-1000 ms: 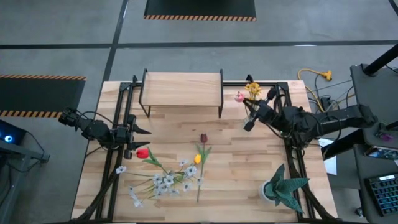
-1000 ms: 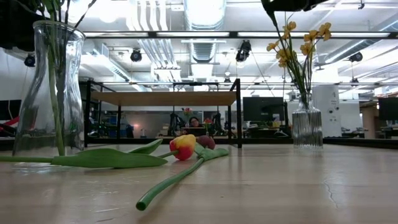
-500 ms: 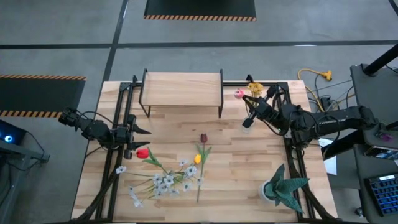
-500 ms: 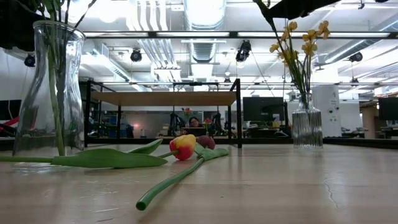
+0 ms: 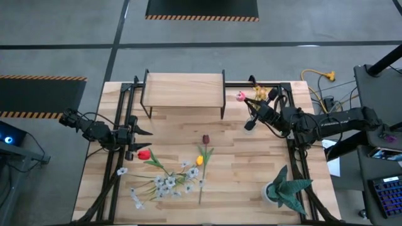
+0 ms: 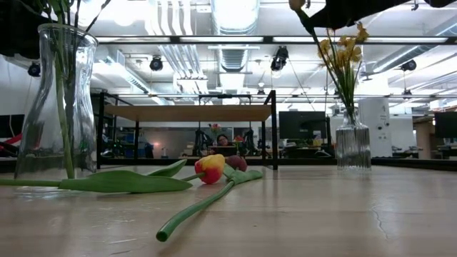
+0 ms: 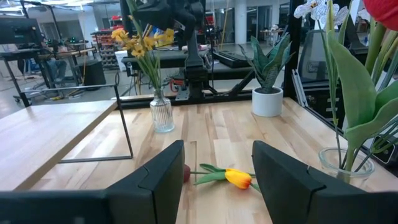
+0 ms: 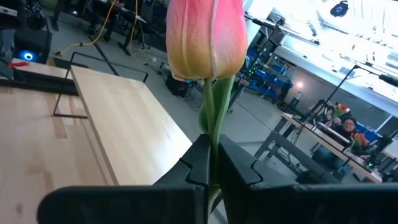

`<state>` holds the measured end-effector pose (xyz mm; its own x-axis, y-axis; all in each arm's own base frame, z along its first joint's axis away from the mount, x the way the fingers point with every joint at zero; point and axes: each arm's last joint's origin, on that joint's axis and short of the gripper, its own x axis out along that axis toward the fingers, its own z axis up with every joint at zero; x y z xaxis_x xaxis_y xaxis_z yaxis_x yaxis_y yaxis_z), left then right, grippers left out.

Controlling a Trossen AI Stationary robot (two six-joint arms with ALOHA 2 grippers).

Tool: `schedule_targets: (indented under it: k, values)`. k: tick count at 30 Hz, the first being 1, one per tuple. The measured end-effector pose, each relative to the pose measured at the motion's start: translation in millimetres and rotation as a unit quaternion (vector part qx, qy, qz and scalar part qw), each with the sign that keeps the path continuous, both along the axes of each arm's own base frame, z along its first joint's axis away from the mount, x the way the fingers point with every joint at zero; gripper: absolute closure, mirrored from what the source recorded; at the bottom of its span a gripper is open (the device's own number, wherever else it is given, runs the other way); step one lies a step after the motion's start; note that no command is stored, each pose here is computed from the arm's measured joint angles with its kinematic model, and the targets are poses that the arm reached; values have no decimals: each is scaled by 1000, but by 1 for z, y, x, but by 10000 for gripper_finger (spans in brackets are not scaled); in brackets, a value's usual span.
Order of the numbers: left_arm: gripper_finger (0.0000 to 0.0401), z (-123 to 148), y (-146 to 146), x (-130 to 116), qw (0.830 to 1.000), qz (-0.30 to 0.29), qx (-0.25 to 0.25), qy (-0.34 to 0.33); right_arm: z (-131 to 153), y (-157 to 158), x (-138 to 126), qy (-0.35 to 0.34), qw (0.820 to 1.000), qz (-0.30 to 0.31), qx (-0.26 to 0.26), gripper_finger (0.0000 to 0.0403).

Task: Pick and place flowers into a vace then onto a shelf
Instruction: Put the pink flower into the left transparent vase

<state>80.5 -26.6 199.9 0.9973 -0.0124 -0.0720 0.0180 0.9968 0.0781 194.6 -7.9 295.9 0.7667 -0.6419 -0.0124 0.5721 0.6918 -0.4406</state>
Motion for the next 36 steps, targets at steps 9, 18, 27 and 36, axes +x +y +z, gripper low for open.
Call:
schedule_targets:
  k: [9, 18, 27, 36]
  values:
    - [228, 0, 0, 0, 1000, 0, 0, 0, -19, -1, -1, 12, 1000, -4, 19, 390]
    - [228, 0, 0, 0, 1000, 0, 0, 0, -19, -1, -2, 1, 1000, -11, 25, 390]
    - [228, 0, 0, 0, 1000, 0, 0, 0, -11, -3, -4, -29, 998, -52, 18, 390]
    - [228, 0, 0, 0, 1000, 0, 0, 0, -4, -6, -15, -65, 990, -119, 32, 390]
